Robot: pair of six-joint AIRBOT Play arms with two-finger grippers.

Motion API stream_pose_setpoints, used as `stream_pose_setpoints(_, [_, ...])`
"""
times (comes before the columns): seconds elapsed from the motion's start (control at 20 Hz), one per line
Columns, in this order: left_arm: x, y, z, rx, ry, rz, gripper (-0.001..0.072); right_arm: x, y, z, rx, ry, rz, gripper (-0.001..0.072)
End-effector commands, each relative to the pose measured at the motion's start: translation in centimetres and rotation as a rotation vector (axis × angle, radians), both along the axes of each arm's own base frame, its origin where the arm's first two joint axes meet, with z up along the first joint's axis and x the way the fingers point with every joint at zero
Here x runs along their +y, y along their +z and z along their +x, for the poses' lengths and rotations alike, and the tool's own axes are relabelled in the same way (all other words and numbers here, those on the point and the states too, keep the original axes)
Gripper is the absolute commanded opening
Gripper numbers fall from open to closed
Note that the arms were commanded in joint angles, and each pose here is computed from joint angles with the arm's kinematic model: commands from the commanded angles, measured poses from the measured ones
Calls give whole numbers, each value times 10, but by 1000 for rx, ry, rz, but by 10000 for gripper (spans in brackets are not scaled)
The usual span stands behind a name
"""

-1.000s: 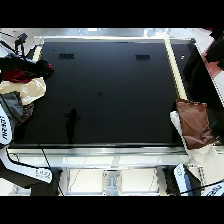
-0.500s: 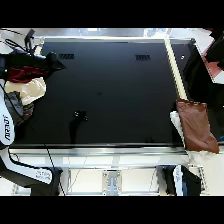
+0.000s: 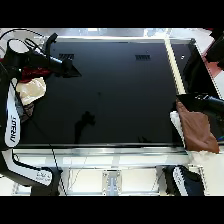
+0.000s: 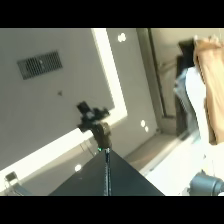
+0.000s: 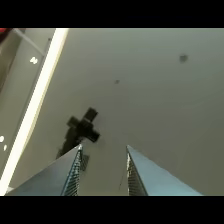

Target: Fold the shirts.

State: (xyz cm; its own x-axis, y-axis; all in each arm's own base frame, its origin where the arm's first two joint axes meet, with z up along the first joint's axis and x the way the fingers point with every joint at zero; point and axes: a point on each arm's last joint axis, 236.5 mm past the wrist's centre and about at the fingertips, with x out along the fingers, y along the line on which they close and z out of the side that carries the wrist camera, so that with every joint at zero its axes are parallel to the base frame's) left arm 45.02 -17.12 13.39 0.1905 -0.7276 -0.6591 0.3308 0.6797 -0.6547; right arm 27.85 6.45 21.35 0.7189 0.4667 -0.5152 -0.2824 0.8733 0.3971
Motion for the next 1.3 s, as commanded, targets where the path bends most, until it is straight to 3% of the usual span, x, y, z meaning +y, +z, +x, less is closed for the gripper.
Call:
stream_pose_setpoints(0.0, [-9, 0, -7, 11, -33, 0, 13, 5, 4, -2, -3, 24, -5, 323])
stream_pose_setpoints(1.25, [-11, 0, -8, 11, -34, -4, 13, 5, 18, -2, -36, 24, -20, 323])
